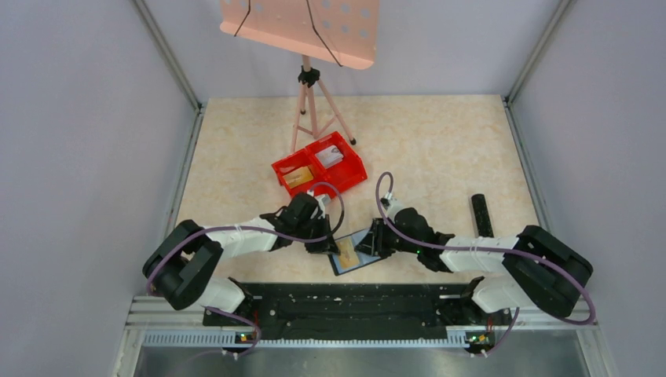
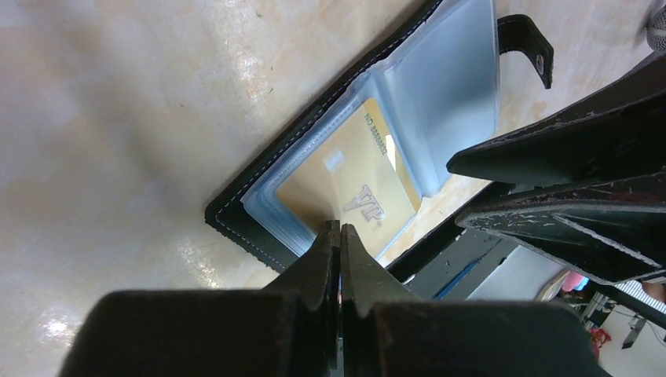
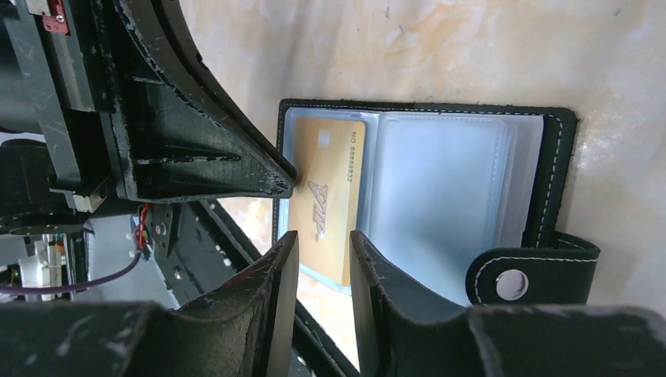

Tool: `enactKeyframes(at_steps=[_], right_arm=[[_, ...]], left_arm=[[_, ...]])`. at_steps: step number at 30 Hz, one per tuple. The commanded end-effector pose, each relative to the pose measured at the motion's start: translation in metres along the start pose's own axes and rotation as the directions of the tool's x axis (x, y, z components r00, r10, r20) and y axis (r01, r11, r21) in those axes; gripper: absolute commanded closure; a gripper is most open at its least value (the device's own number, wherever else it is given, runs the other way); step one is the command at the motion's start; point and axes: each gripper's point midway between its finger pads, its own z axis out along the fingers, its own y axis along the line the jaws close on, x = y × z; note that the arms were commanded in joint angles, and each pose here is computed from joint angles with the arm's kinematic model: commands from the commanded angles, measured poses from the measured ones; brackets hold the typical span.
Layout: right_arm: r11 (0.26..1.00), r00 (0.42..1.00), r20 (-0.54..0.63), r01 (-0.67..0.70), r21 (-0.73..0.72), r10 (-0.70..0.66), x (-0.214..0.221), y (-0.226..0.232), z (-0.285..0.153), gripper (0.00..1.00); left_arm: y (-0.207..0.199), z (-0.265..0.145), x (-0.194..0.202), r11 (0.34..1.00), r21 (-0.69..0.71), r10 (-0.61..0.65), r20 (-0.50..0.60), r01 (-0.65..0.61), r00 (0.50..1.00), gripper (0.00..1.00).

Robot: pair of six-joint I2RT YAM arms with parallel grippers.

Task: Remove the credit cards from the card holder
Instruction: Remove the credit card from the card holder.

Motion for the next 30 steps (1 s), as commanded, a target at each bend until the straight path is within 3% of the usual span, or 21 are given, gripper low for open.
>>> enactKeyframes(at_steps=[1,30], right_arm=[[0.999,0.999,0.037,0.004,-0.034,-0.003,-0.01,0.003,0.003,0.7],[1.0,1.0,0.0,-0.021,-0.021,0.021,0.001,-0.008,0.014,0.72]], left_arm=[[0.0,0.002,-0.002,1.0,-0.012,0.011,0.015,-0.011,1.0,1.0],[0.002,-0.011,-0.002,0.997,-0.061,0.043,0.045,-0.04,0.998,1.0]])
